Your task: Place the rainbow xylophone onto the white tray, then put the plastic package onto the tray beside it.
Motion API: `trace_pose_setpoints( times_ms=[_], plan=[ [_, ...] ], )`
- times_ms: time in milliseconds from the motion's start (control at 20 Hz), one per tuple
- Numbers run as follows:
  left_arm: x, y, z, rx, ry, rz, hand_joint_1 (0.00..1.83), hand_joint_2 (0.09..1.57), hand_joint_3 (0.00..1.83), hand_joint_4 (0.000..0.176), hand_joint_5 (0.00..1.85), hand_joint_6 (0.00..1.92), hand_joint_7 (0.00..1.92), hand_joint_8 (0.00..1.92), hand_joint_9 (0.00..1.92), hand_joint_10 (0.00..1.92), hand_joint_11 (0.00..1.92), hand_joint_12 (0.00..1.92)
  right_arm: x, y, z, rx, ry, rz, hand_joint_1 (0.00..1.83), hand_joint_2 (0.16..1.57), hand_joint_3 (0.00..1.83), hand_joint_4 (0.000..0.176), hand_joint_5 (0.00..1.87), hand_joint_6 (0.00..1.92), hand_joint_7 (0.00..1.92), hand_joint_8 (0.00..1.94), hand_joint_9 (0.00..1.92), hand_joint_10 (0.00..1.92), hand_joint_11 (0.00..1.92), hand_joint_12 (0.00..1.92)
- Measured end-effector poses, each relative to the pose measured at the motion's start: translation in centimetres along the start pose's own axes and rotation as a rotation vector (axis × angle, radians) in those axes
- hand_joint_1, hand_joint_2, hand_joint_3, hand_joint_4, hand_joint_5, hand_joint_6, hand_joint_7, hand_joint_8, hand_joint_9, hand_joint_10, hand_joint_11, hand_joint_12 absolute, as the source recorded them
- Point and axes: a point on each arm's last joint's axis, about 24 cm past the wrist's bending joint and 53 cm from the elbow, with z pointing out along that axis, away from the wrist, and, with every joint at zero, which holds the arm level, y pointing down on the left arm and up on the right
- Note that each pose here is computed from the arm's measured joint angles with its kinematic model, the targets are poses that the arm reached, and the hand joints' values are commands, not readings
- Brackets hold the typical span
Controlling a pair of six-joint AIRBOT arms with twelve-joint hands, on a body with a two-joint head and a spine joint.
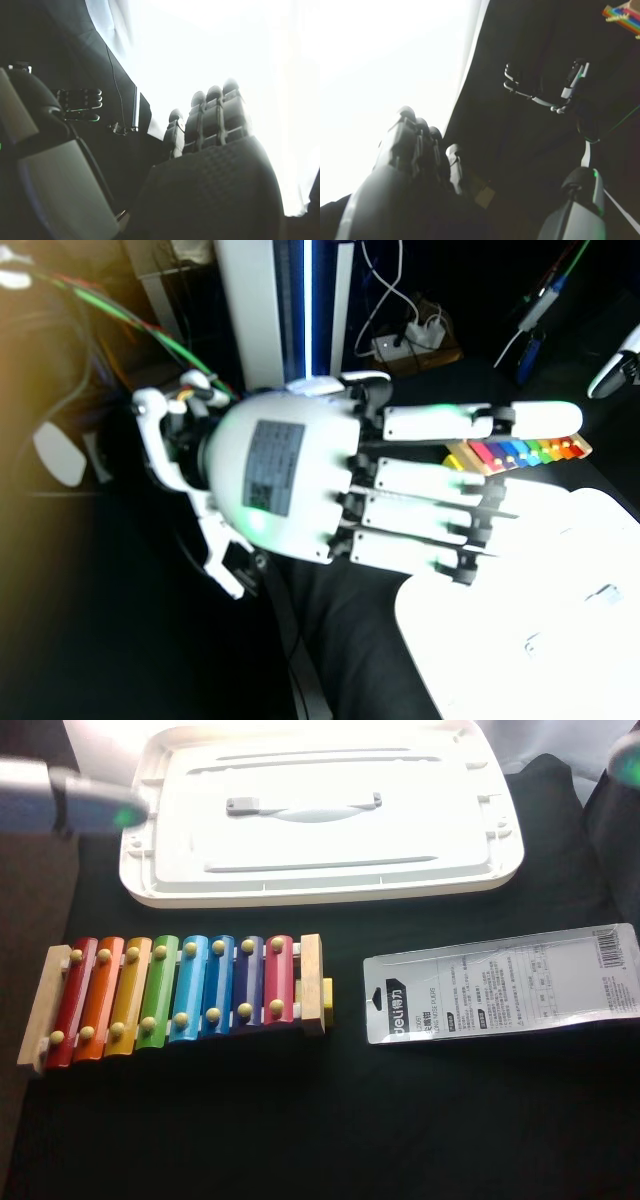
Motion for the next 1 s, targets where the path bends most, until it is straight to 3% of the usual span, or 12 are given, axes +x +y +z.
trace_pose_setpoints(
  times_ms=[100, 150, 200, 300, 350, 400, 500, 650, 750, 850, 900, 1000],
  plan=[
    [0.0, -0.1, 0.0, 0.004, 0.0, 0.003, 0.61, 0.88, 0.0, 0.075, 0.14, 0.0, 0.24, 0.0, 0.19, 0.01, 0.0, 0.51, 0.0, 0.0, 0.0, 0.001, 0.0, 0.0, 0.47, 0.89, 0.0, 0.11, 0.19, 0.0, 0.15, 0.0, 0.06, 0.02, 0.0, 0.08],
    [0.1, -0.2, 0.0, 0.009, 0.004, -0.007, 0.62, 0.88, 0.0, 0.051, 0.13, 0.0, 0.22, 0.0, 0.2, 0.0, 0.0, 0.54, 0.0, 0.0, 0.0, 0.0, 0.0, 0.0, 0.48, 0.89, 0.0, 0.103, 0.19, 0.0, 0.15, 0.0, 0.06, 0.02, 0.0, 0.08],
    [0.3, -0.4, 0.0, 0.016, 0.011, -0.013, 0.63, 0.88, 0.0, 0.048, 0.12, 0.0, 0.21, 0.0, 0.19, 0.0, 0.0, 0.52, 0.0, 0.0, 0.0, 0.001, 0.0, 0.0, 0.48, 0.9, 0.0, 0.091, 0.19, 0.0, 0.15, 0.0, 0.06, 0.02, 0.0, 0.08],
    [1.0, -1.3, -0.1, 0.05, 0.036, -0.035, 0.7, 1.04, 0.02, 0.036, 0.1, 0.0, 0.19, 0.0, 0.16, 0.0, 0.0, 0.41, 0.0, 0.0, 0.0, 0.0, 0.0, 0.0, 0.49, 0.92, 0.0, 0.106, 0.2, 0.0, 0.16, 0.0, 0.04, 0.0, 0.0, 0.0],
    [1.3, -1.6, -0.1, 0.061, 0.048, -0.042, 0.71, 1.16, 0.03, 0.006, 0.07, 0.0, 0.15, 0.0, 0.13, 0.0, 0.0, 0.37, 0.0, 0.0, 0.0, 0.0, 0.0, 0.0, 0.48, 0.91, 0.0, 0.112, 0.21, 0.01, 0.16, 0.0, 0.05, 0.01, 0.0, 0.0],
    [1.5, -1.8, -0.1, 0.067, 0.056, -0.043, 0.62, 1.07, 0.0, 0.0, 0.05, 0.0, 0.14, 0.0, 0.14, 0.0, 0.0, 0.43, 0.0, 0.0, 0.0, 0.001, 0.0, 0.0, 0.49, 0.9, 0.0, 0.115, 0.21, 0.01, 0.15, 0.0, 0.04, 0.0, 0.0, 0.0],
    [1.8, -2.3, -0.4, 0.087, 0.088, -0.057, 0.66, 0.9, 0.0, 0.0, 0.04, 0.0, 0.15, 0.0, 0.14, 0.0, 0.0, 0.5, 0.0, 0.0, 0.0, 0.001, 0.0, 0.0, 0.49, 0.9, 0.0, 0.121, 0.22, 0.01, 0.15, 0.0, 0.02, 0.0, 0.0, 0.0],
    [3.2, -3.5, -1.5, 0.117, 0.171, -0.016, 0.67, 0.78, 0.0, 0.0, 0.02, 0.0, 0.14, 0.0, 0.17, 0.0, 0.01, 0.5, 0.0, 0.0, 0.0, -0.001, 0.0, 0.002, 0.54, 0.91, 0.0, 0.116, 0.21, 0.0, 0.15, 0.0, 0.02, 0.0, 0.0, 0.0],
    [3.8, -4.1, -2.3, 0.125, 0.216, 0.005, 0.67, 0.77, 0.0, 0.0, 0.0, 0.0, 0.16, 0.0, 0.18, 0.0, 0.02, 0.51, 0.1, 0.0, 0.1, 0.0, 0.002, 0.004, 0.66, 0.89, 0.0, 0.102, 0.21, 0.0, 0.14, 0.0, 0.03, 0.01, 0.0, 0.0],
    [4.2, -4.8, -3.0, 0.14, 0.253, 0.006, 0.64, 0.77, 0.0, 0.0, 0.0, 0.0, 0.16, 0.0, 0.18, 0.0, 0.03, 0.51, 0.3, -0.1, 0.1, -0.002, 0.002, 0.008, 0.73, 0.86, 0.0, 0.111, 0.22, 0.0, 0.15, 0.0, 0.06, 0.02, 0.01, 0.01],
    [4.4, -5.1, -3.5, 0.148, 0.276, 0.019, 0.63, 0.76, 0.0, 0.0, 0.0, 0.0, 0.17, 0.0, 0.18, 0.0, 0.03, 0.51, 0.6, -0.2, 0.3, -0.003, 0.004, 0.015, 0.73, 0.86, 0.0, 0.12, 0.23, 0.01, 0.15, 0.01, 0.07, 0.02, 0.02, 0.01],
    [5.3, -5.2, -4.0, 0.147, 0.321, 0.025, 0.71, 0.69, 0.0, 0.0, 0.0, 0.0, 0.19, 0.0, 0.24, 0.0, 0.07, 0.63, 1.0, -0.4, 0.4, -0.002, 0.01, 0.021, 0.64, 0.89, 0.0, 0.107, 0.23, 0.0, 0.17, 0.01, 0.09, 0.03, 0.06, 0.03]
  ],
)
